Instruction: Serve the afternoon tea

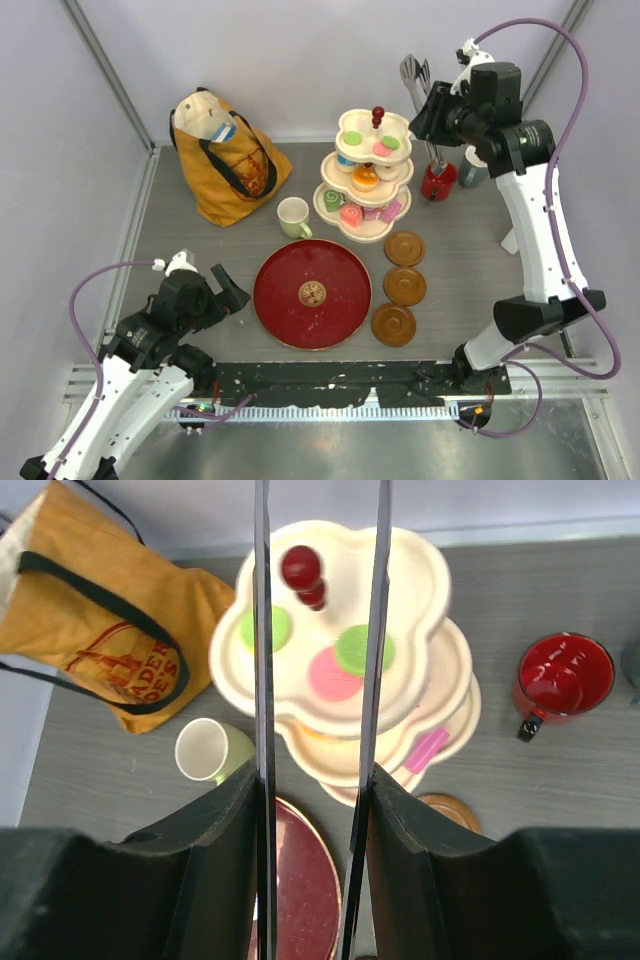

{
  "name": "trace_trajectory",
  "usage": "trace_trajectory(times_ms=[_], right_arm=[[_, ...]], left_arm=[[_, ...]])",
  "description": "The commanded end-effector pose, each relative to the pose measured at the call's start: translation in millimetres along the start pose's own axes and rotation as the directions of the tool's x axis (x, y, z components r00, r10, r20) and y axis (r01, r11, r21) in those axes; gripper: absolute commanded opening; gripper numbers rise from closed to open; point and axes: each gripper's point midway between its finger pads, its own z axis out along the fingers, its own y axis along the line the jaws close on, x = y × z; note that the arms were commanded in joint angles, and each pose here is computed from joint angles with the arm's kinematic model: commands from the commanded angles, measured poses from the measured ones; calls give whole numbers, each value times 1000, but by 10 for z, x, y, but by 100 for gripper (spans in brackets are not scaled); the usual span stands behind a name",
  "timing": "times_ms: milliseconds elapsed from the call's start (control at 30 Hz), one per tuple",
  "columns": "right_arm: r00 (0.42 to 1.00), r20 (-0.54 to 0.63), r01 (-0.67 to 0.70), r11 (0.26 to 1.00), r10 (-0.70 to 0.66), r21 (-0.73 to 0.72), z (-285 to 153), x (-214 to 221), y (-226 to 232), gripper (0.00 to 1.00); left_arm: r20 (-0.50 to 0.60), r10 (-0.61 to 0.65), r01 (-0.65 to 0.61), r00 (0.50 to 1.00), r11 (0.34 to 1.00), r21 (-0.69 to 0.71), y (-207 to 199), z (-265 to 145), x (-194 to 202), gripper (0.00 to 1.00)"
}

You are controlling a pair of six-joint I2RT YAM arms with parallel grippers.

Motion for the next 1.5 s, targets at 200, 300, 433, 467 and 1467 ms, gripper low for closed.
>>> trace_trajectory(times_ms=[200, 300, 433, 467, 1467], right_arm=[[989, -149, -21, 996, 7, -92, 445, 259, -271, 41], [979, -206, -24, 997, 8, -78, 567, 424, -338, 41], [966, -260, -33, 997, 15, -63, 659, 617, -405, 43], [960, -279, -37, 998, 20, -57, 686, 687, -429, 44], [998, -37, -48, 998, 49, 37, 148, 105, -436, 61]], left_arm=[[21, -7, 7, 1000, 1000, 4, -26, 14, -53, 100], [21, -7, 7, 1000, 1000, 4, -27, 10, -54, 100], [21, -6, 6, 1000, 1000, 0, -20, 19, -51, 100], [18, -6, 6, 1000, 1000, 0, -18, 22, -45, 100], [20, -5, 5, 1000, 1000, 7, -32, 13, -51, 100]])
